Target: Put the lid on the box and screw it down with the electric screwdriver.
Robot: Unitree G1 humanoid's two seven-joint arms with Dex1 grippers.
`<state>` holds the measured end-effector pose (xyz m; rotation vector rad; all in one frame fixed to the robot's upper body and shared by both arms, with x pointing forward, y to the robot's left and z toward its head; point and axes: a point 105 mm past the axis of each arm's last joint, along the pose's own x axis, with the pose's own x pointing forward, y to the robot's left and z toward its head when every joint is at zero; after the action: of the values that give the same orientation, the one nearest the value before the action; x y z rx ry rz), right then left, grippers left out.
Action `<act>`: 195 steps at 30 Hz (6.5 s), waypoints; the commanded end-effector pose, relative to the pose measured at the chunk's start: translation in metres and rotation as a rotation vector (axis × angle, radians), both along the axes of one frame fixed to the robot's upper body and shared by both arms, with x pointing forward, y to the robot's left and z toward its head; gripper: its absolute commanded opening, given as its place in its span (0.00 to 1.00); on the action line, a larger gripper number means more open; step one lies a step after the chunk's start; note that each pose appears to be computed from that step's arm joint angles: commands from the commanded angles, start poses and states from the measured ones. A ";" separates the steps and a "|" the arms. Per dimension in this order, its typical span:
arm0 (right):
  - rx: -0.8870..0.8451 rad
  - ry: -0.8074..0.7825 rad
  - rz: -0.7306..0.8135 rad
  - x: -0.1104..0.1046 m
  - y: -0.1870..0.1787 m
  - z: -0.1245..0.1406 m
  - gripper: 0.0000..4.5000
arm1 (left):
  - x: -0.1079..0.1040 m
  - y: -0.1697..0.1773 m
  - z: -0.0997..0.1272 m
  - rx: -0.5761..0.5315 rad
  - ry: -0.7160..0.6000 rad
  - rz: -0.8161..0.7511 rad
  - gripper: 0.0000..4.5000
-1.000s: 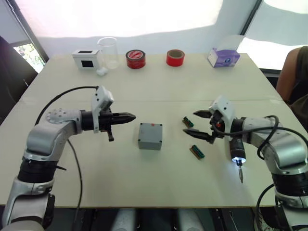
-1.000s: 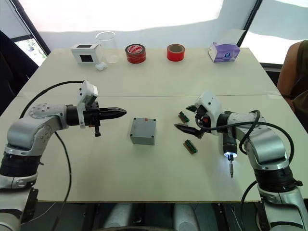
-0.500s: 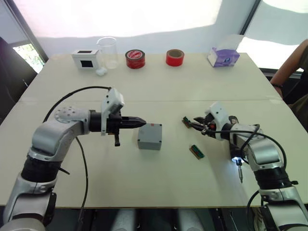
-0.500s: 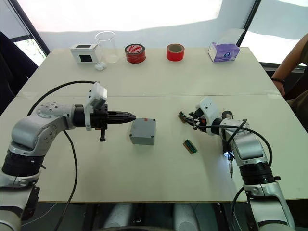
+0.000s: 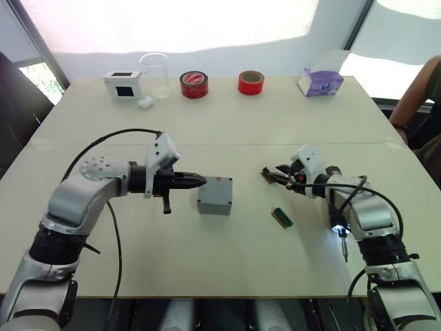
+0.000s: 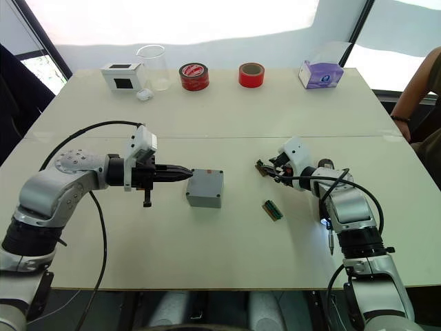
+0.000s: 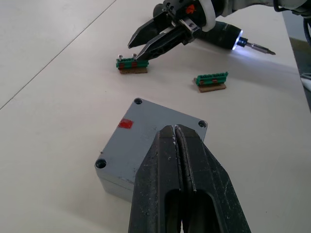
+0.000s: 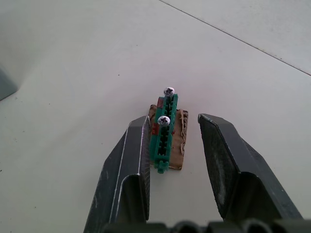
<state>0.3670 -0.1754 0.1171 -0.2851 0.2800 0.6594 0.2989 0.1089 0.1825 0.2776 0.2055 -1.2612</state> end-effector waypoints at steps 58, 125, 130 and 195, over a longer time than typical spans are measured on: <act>0.077 -0.138 0.347 -0.048 0.103 0.047 0.00 | 0.006 0.024 -0.001 -0.038 0.012 0.109 0.00; -0.044 0.704 -0.575 -0.102 -0.144 0.050 0.99 | -0.023 -0.053 0.038 -0.060 -0.153 -0.290 0.00; 0.000 0.774 -0.532 -0.102 -0.132 0.037 0.99 | -0.020 -0.053 0.031 -0.056 -0.160 -0.272 0.00; 0.749 -0.190 0.065 -0.037 0.036 0.186 0.39 | 0.013 -0.008 0.017 -0.093 -0.030 -0.015 0.00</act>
<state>0.3582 -0.1660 0.2731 0.3874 -0.0166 0.6237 0.3115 0.1038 0.1901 0.1992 0.1510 -1.2622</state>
